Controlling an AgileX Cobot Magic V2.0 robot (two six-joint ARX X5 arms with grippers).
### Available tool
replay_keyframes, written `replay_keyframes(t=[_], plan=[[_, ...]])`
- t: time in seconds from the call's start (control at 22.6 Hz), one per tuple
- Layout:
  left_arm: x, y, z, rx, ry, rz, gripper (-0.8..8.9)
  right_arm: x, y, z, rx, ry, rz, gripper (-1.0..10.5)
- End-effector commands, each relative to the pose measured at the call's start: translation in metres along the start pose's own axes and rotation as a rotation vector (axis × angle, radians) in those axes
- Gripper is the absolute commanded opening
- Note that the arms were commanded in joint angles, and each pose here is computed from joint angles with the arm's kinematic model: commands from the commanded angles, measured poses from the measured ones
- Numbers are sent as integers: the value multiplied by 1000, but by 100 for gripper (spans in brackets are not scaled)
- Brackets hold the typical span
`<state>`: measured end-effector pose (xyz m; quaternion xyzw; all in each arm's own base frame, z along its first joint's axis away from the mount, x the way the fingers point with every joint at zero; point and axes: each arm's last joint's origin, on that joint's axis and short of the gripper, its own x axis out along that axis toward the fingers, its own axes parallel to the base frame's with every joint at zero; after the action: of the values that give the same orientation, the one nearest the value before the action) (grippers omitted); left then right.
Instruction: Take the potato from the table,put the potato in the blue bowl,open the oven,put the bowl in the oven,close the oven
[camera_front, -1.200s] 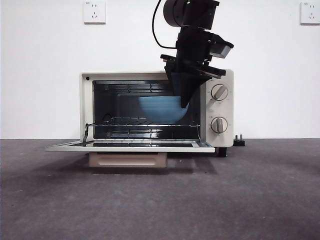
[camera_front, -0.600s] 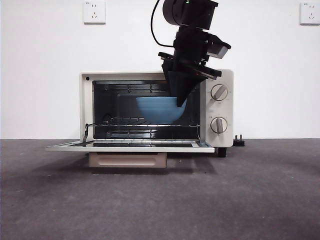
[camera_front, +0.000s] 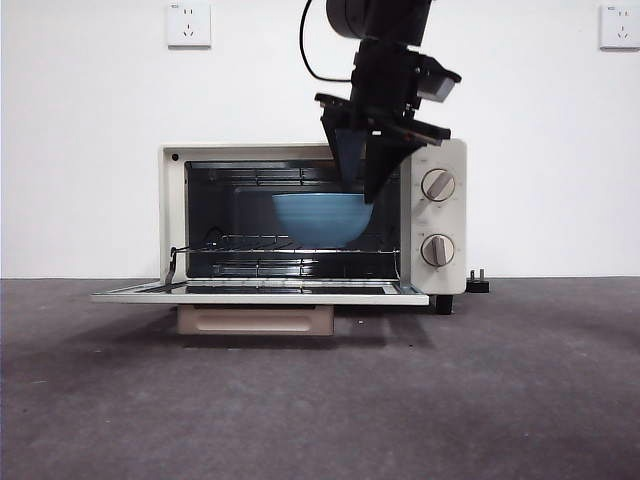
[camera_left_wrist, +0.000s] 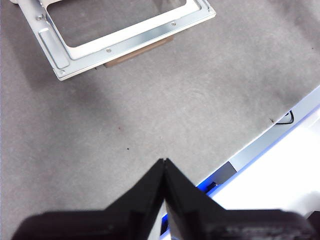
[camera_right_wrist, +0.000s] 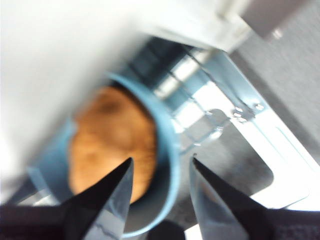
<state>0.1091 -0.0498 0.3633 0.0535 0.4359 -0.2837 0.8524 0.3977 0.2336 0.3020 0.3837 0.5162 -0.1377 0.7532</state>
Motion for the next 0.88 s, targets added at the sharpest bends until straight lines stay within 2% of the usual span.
replay_keyframes(t=[0.04,0.18,0.22,0.35,0.44,0.57,0.62,0.71,0.88], plan=[[-1,0,-1,12,2,1,-6,-8,4,0,-31,-8,22,190],[-1,0,-1,13,1,1,-6,-22,5,-4,-90,1,5,187],[-1,0,0,13,0,1,-6,-27,8,-5,-147,3,22,186],[-1,0,1,19,-10,1,-6,-60,15,-13,-420,-3,92,184],[0,0,1,19,-9,2,-6,-79,15,-17,-542,-38,94,166],[0,0,1,17,-10,2,-6,-108,12,-24,-705,-105,77,59],[0,0,1,14,-10,2,-6,-118,11,-27,-781,-121,94,56],[1,0,2,-4,-10,3,-5,-138,8,-30,-864,-146,128,56],[5,2,5,-14,-1,10,-5,-182,-3,-43,-1082,-221,187,56]])
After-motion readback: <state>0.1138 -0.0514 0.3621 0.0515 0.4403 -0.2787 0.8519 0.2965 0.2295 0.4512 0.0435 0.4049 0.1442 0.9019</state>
